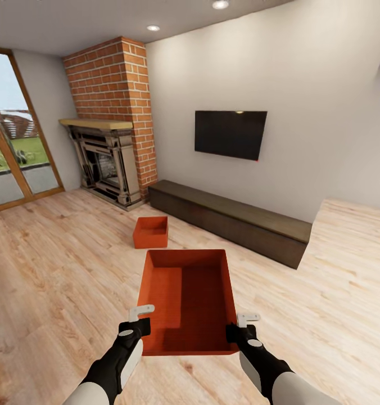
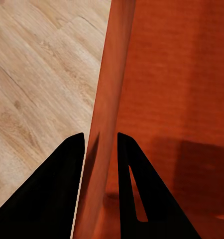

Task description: Move the two storage containers from the living room to the garage. In the garage, place one container on the floor and stack the other container on top of it (either order is fine).

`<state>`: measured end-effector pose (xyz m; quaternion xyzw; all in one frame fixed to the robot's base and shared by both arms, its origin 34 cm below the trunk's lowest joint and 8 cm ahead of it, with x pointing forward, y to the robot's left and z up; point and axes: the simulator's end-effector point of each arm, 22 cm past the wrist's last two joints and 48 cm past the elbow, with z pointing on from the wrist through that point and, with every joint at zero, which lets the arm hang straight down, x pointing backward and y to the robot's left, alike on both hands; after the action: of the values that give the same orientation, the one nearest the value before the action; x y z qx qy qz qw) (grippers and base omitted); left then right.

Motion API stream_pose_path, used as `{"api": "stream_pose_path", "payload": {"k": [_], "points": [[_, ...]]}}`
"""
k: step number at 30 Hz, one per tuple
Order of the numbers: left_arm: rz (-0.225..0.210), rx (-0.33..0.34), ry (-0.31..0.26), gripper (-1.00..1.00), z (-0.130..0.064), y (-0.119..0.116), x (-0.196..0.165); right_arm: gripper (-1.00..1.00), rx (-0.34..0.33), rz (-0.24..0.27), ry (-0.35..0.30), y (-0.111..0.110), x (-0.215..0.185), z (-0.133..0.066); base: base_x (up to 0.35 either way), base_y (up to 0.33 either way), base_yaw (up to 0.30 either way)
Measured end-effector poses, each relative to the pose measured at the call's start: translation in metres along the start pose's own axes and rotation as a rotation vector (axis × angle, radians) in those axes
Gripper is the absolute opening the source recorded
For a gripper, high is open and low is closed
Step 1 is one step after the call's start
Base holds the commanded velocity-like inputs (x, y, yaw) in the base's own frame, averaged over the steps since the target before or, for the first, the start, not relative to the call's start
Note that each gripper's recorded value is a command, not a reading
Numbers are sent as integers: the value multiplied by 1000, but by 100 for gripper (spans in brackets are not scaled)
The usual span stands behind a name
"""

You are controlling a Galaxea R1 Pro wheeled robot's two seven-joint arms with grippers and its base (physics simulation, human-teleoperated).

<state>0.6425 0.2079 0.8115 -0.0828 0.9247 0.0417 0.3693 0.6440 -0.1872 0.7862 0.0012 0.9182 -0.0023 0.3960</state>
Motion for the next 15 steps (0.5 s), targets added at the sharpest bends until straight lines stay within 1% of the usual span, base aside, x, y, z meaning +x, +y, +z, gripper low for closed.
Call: {"api": "stream_pose_path", "payload": {"k": [15], "points": [[-3, 3, -23, -100, -6, -1, -12, -100, 0, 0, -24, 0, -13, -5, 0, 0, 0]]}}
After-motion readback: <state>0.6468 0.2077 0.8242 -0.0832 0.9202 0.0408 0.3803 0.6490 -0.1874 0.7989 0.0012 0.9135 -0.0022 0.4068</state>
